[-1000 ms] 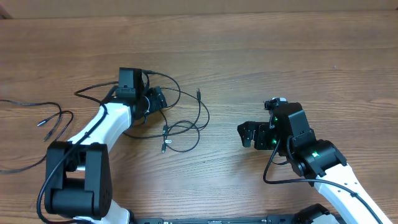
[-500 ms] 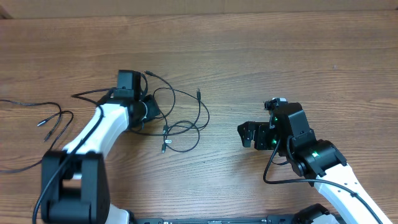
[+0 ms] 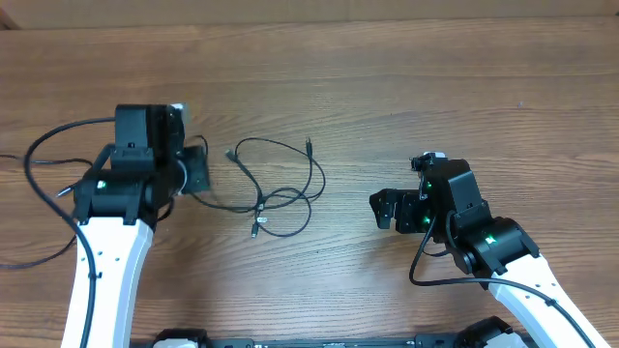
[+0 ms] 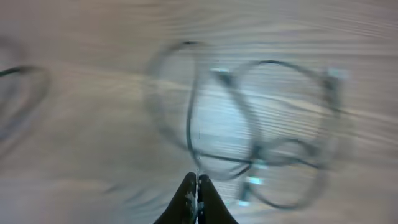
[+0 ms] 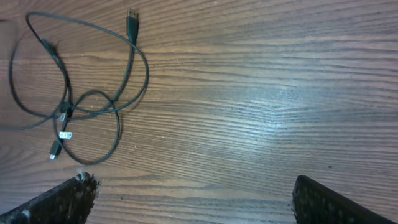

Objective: Untangle cables

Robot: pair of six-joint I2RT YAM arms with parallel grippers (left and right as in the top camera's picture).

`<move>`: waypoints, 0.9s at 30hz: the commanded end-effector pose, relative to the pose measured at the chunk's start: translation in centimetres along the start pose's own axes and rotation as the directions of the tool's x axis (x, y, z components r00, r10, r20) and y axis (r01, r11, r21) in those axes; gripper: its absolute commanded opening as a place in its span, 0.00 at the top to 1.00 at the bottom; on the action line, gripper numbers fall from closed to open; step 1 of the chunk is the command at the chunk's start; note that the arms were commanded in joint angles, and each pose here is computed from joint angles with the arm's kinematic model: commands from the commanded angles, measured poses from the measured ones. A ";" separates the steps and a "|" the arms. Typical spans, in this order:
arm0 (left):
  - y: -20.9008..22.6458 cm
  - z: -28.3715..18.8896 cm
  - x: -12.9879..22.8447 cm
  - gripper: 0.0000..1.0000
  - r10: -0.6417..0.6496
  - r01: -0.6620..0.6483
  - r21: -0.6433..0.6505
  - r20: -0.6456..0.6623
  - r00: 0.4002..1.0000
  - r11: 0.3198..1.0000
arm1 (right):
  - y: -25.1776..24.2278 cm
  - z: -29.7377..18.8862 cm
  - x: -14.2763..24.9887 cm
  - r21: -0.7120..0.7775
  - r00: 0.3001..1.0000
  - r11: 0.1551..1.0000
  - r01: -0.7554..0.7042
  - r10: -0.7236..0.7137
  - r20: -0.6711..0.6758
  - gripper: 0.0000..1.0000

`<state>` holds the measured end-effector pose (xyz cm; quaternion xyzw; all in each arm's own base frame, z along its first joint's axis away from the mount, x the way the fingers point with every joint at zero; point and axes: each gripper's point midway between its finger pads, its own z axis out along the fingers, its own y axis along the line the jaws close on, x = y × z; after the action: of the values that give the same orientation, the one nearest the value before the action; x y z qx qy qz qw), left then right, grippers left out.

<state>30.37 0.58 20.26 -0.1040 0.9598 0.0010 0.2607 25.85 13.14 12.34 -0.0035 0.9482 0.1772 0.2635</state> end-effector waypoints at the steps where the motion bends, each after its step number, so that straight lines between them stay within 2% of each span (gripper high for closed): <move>1: 6.6 -1.7 -1.6 0.96 -0.128 0.161 -0.303 0.126 0.984 0.939 | 0.0 -0.1 -0.1 0.003 1.000 1.000 0.006 -0.006 0.004 0.01; 5: 9.0 -5.0 -4.3 0.96 -0.186 0.260 -0.326 0.242 0.952 0.909 | 0.0 -0.1 0.0 0.004 1.000 1.000 0.005 -0.005 0.003 0.01; 9: 9.2 -9.0 -7.9 0.96 -0.239 0.332 -0.224 0.362 0.901 0.916 | 0.0 -0.1 0.0 0.003 1.000 1.000 0.005 -0.005 0.003 0.01; 12: 7.5 -9.7 -8.8 0.96 -0.249 0.309 -0.117 0.365 0.897 0.944 | 0.0 -0.1 -0.1 0.003 1.000 1.000 0.005 -0.005 0.003 0.01; 15: 5.2 -8.6 -8.0 0.88 -0.229 0.243 -0.016 0.281 0.932 0.970 | 0.0 -0.1 -0.1 0.002 1.000 1.000 0.005 -0.005 0.005 0.01; 16: 4.5 -8.1 -7.5 0.83 -0.223 0.227 0.013 0.246 0.943 0.974 | 0.0 -0.1 -0.1 0.002 1.000 1.000 0.005 -0.005 0.005 0.01; 17: 3.8 -7.4 -6.9 0.73 -0.210 0.205 0.043 0.204 0.956 0.978 | 0.0 -0.1 -0.1 0.002 1.000 1.000 0.005 -0.005 0.005 0.01; 18: 2.7 -6.3 -6.0 0.54 -0.195 0.185 0.085 0.139 0.971 0.979 | 0.0 -0.1 -0.1 0.002 1.000 1.000 0.005 -0.005 0.005 0.01; 20: 1.5 -4.9 -4.8 0.31 -0.191 0.182 0.136 0.053 0.980 0.974 | 0.0 -0.1 -0.1 0.002 1.000 1.000 0.005 -0.005 0.005 0.01; 21: 0.8 -4.0 -4.0 0.25 -0.188 0.185 0.166 0.000 0.982 0.969 | 0.1 -0.1 -0.1 0.002 1.000 1.000 0.005 -0.005 0.006 0.01; 24: -0.6 -1.0 -0.8 0.18 -0.222 0.258 0.203 -0.185 0.957 0.945 | 0.0 -0.1 -0.1 0.002 1.000 1.000 0.005 -0.005 0.005 0.01; 26: -0.7 0.9 1.4 0.02 -0.304 0.363 0.157 -0.306 0.902 0.919 | 0.0 -0.1 -0.1 0.002 1.000 1.000 0.005 -0.005 0.005 0.01; 27: -0.8 1.9 2.6 0.01 -0.357 0.425 0.122 -0.366 0.859 0.897 | 0.0 -0.1 -0.1 0.002 1.000 1.000 0.005 -0.005 0.005 0.01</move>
<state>30.22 1.57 20.34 -0.2145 0.9549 -0.1077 0.1748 25.71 13.08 12.23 -0.0031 0.9494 0.1759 0.2603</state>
